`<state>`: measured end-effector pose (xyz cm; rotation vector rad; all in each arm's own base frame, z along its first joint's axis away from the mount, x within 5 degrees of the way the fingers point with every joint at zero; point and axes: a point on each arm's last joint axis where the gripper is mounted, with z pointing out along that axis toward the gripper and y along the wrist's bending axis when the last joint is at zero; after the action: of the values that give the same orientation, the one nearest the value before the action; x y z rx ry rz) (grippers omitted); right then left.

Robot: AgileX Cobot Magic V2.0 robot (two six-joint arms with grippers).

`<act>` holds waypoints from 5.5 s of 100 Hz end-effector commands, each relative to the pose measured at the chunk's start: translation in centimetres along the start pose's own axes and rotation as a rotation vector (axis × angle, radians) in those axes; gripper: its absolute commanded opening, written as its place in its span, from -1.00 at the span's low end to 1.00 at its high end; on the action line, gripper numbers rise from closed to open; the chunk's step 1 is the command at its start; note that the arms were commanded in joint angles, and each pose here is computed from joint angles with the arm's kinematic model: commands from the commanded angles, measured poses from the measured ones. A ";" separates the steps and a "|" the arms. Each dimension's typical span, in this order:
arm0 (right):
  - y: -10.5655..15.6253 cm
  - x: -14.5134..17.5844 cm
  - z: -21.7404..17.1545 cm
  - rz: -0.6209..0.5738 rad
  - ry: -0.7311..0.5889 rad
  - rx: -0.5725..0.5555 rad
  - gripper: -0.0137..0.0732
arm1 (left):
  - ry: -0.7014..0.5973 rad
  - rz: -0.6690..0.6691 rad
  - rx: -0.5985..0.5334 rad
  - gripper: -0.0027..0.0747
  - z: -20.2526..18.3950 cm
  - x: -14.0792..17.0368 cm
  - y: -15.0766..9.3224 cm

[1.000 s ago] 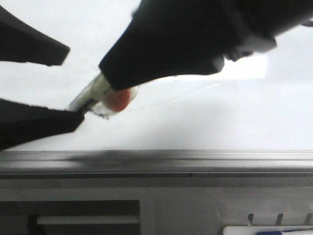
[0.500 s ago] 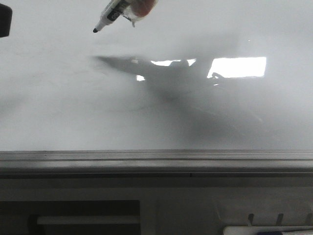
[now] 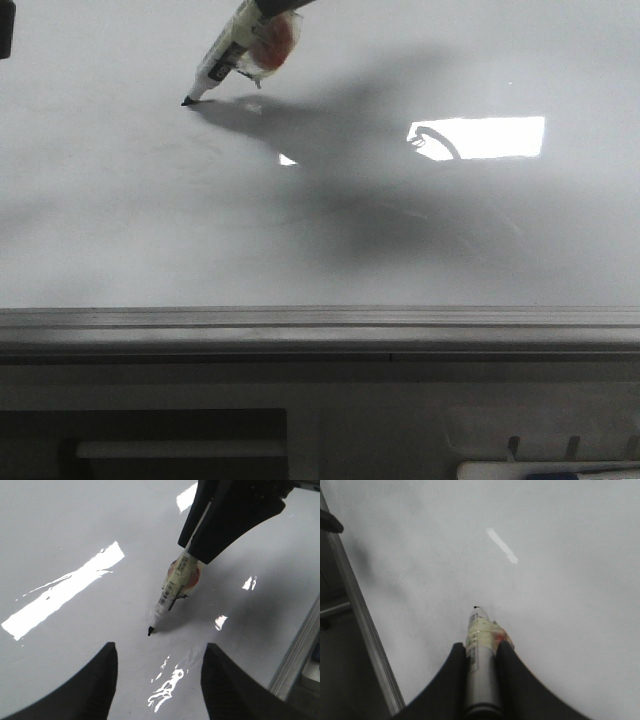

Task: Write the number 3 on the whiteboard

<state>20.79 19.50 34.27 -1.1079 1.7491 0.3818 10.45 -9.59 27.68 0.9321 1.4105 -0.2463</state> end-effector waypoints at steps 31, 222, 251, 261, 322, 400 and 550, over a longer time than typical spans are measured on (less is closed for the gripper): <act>-2.0 -0.1 -2.9 0.055 0.002 0.061 -0.82 | -0.100 -0.020 -0.040 -0.07 -0.1 -1.5 0.6; 3.3 0.0 -3.3 -0.009 0.055 -0.163 -0.82 | -0.130 0.032 0.167 -0.06 3.9 -1.5 -3.0; 4.3 -0.3 -3.3 -0.030 0.041 -0.194 -0.82 | -0.062 0.061 0.211 -0.06 5.5 -0.3 -3.9; 4.6 -0.5 -3.3 -0.037 0.025 -0.197 -0.82 | -0.043 0.072 0.225 -0.06 5.9 0.0 -4.2; 4.8 -0.4 -3.3 -0.035 0.039 -0.213 -0.83 | -0.010 0.085 0.239 -0.98 5.9 0.4 -4.3; 1.1 -3.4 -7.7 0.004 -0.313 0.091 0.50 | 0.159 -0.775 -0.128 -0.99 6.0 2.1 -1.6; 1.5 -3.0 -7.8 -0.001 -0.264 0.050 0.47 | 0.239 -0.916 -0.183 0.18 5.3 3.1 -0.4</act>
<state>15.48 17.04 38.18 -1.0545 1.5922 0.4625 14.28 -12.55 22.67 0.1625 2.0614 -0.6769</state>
